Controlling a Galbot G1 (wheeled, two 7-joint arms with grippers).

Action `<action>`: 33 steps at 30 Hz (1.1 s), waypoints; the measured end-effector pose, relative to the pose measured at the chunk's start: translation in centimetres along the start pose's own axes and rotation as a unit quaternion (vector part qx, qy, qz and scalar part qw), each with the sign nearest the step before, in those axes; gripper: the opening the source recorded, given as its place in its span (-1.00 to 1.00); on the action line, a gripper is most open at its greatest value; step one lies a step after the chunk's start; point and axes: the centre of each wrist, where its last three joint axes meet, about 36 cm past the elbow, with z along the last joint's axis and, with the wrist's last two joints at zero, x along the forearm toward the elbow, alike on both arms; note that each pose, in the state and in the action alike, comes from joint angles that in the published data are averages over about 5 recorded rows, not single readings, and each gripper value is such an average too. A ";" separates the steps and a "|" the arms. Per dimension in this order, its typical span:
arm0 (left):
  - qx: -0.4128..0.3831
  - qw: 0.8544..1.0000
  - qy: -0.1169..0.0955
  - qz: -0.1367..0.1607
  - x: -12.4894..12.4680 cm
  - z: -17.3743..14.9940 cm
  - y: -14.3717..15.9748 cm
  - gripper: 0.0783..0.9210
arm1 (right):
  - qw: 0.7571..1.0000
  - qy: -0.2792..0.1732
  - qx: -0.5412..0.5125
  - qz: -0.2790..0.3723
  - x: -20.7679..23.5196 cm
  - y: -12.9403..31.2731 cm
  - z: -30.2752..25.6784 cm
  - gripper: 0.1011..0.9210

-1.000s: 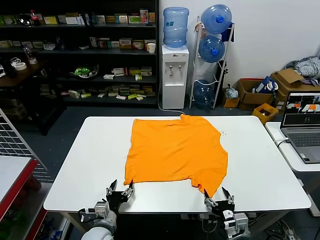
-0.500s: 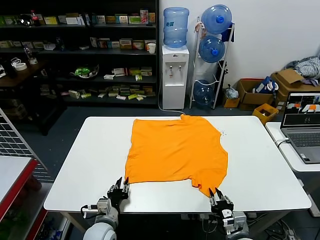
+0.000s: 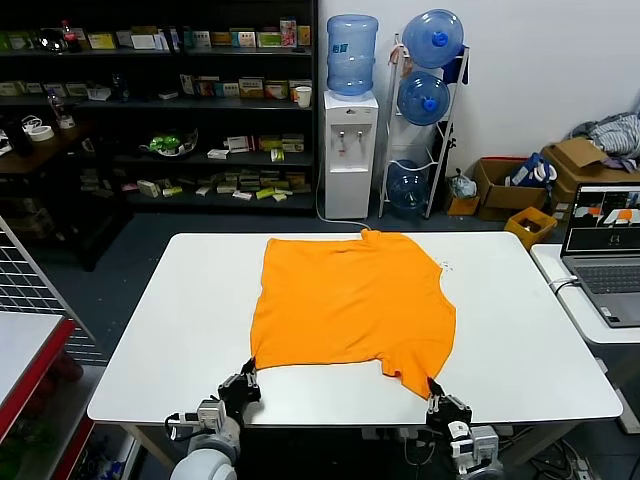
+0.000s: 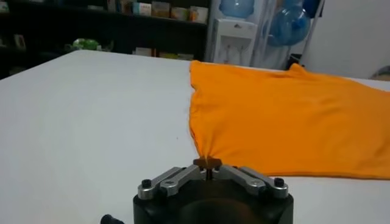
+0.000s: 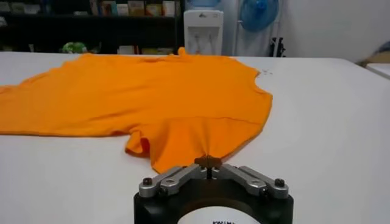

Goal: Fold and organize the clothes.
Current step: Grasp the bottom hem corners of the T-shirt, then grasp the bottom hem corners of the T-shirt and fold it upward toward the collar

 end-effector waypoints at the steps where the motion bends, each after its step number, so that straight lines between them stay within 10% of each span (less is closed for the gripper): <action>1: 0.001 1.000 0.001 0.001 0.3 -0.1 0.0 -0.94 | 1.000 0.000 0.001 0.000 0.4 -0.1 -0.1 -0.95; 20: -0.009 1.000 0.004 0.008 8.6 -1.5 1.2 -0.94 | 1.000 -0.006 0.015 -0.008 7.7 -0.1 -0.7 -0.95; 33: -0.019 0.996 -0.068 0.049 6.0 -3.7 1.1 -0.94 | 0.997 -0.074 0.000 0.014 2.4 -0.4 -4.4 -0.95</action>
